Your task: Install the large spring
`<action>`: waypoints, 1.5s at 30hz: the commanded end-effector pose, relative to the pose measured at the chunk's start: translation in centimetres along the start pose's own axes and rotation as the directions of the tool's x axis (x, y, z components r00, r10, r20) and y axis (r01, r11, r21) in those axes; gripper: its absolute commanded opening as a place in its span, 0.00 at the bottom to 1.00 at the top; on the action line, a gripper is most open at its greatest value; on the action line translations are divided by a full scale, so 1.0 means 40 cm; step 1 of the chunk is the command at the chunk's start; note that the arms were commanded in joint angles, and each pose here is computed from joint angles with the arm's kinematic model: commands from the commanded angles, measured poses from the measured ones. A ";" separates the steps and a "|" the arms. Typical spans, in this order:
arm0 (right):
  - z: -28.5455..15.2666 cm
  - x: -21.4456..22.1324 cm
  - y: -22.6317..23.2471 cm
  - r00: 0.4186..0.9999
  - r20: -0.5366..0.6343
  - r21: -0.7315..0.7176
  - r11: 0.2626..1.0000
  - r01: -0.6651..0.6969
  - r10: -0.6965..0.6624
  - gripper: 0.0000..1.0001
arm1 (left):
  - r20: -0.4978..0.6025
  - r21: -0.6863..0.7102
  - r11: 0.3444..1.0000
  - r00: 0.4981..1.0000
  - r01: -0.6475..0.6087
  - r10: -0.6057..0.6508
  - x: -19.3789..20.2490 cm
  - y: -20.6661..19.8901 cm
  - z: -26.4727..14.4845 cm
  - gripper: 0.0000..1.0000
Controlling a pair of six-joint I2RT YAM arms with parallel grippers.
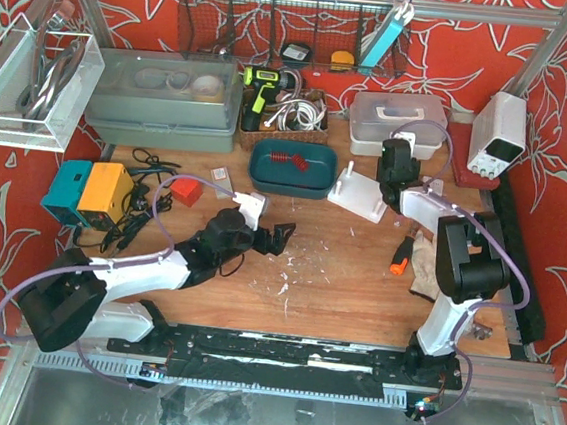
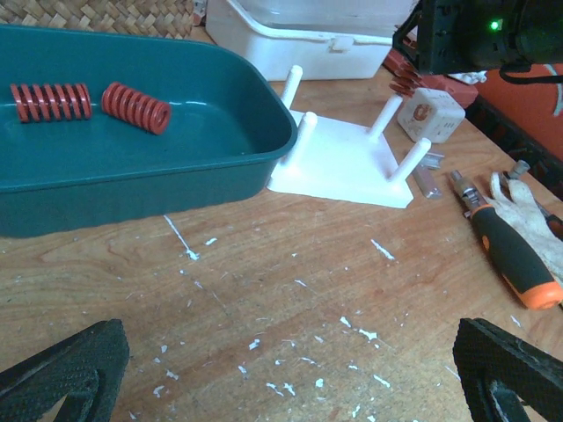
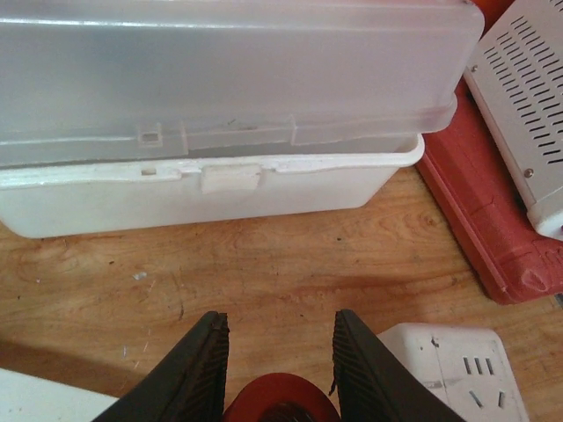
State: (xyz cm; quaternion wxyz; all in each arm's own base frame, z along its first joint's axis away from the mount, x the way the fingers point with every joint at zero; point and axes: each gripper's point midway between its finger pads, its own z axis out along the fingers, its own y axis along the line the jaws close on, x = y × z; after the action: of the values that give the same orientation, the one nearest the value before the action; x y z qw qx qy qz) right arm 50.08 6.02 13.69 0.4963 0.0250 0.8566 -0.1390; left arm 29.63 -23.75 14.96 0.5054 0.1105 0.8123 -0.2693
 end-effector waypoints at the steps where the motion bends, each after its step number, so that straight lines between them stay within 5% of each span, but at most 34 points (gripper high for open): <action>1: 0.007 -0.005 -0.020 0.999 -0.046 0.057 0.998 -0.017 0.019 0.13 | 0.029 0.018 1.000 1.000 0.004 -0.005 -0.014 -0.009 -0.012 1.00; 19: 0.020 0.013 0.012 0.990 -0.138 0.037 0.999 0.029 -0.024 0.14 | 0.056 0.016 1.000 0.998 0.007 -0.008 -0.029 -0.008 -0.030 1.00; 35: -0.028 0.005 -0.001 0.985 -0.171 0.019 1.000 0.008 -0.004 0.62 | 0.061 -0.004 1.000 0.998 0.008 -0.008 -0.033 -0.001 -0.032 1.00; 45: -0.275 -0.065 -0.017 0.968 -0.245 -0.208 0.972 -0.108 0.055 0.82 | 0.075 -0.065 0.998 0.997 -0.007 0.011 -0.042 0.024 -0.028 0.89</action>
State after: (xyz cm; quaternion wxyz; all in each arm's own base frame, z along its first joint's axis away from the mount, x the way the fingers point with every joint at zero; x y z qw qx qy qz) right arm 46.38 7.01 17.74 0.4063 0.0263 0.9084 -0.0953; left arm 29.47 -22.36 15.69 0.5252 0.0952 0.8068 -0.2533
